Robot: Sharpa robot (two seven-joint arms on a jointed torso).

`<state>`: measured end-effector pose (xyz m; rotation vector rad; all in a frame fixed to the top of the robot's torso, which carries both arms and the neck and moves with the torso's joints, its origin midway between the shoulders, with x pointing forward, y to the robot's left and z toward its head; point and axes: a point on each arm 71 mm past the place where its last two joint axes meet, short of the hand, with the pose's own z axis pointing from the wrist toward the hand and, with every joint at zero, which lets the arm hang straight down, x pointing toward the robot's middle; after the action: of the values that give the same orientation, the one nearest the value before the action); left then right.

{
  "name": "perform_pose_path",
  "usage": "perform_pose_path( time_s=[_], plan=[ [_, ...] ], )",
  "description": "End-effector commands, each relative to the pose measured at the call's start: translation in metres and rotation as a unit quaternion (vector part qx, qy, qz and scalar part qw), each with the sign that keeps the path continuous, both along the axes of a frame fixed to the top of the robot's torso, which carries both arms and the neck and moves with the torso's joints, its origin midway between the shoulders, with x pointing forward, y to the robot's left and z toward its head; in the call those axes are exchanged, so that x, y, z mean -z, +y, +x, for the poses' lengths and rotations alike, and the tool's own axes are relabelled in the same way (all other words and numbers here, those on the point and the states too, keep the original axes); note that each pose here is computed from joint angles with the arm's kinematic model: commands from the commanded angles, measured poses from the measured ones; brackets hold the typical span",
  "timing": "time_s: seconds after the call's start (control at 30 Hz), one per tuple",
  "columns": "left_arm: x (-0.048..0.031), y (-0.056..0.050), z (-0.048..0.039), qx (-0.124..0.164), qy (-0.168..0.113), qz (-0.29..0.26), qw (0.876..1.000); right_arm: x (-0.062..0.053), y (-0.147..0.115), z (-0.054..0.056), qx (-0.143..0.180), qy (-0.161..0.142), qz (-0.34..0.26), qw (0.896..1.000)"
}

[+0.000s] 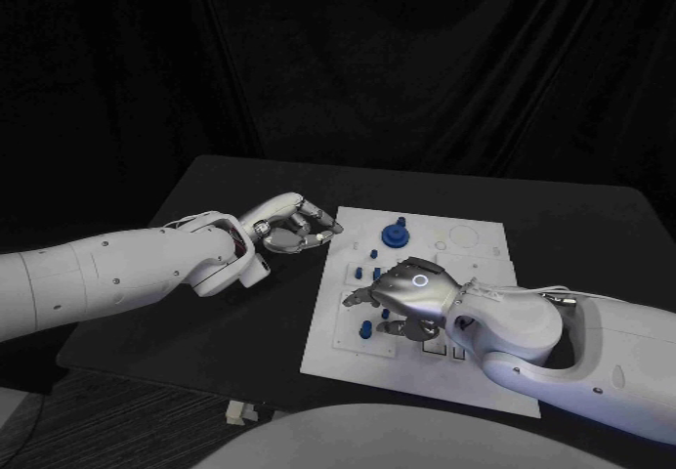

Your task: Assemble the parts on the task board

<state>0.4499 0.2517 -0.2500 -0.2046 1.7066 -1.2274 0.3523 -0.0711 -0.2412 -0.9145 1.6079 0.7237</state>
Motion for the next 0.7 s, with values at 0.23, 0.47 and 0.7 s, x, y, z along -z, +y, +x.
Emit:
perform_pose_path(
  time_s=[0.23,0.47,0.7],
  plan=[
    [-0.0002,-0.002,-0.0012,0.005,0.000,-0.005,1.000,-0.042,-0.014,0.008,0.021,-0.028,0.080,0.996],
    [-0.0005,0.000,-0.0012,0.002,-0.002,-0.005,1.000,-0.083,-0.050,0.025,0.072,-0.044,0.116,0.990],
    [-0.0005,-0.001,-0.0012,0.002,-0.002,-0.005,1.000,-0.102,-0.092,0.037,0.152,-0.029,0.153,0.976]
  ],
)
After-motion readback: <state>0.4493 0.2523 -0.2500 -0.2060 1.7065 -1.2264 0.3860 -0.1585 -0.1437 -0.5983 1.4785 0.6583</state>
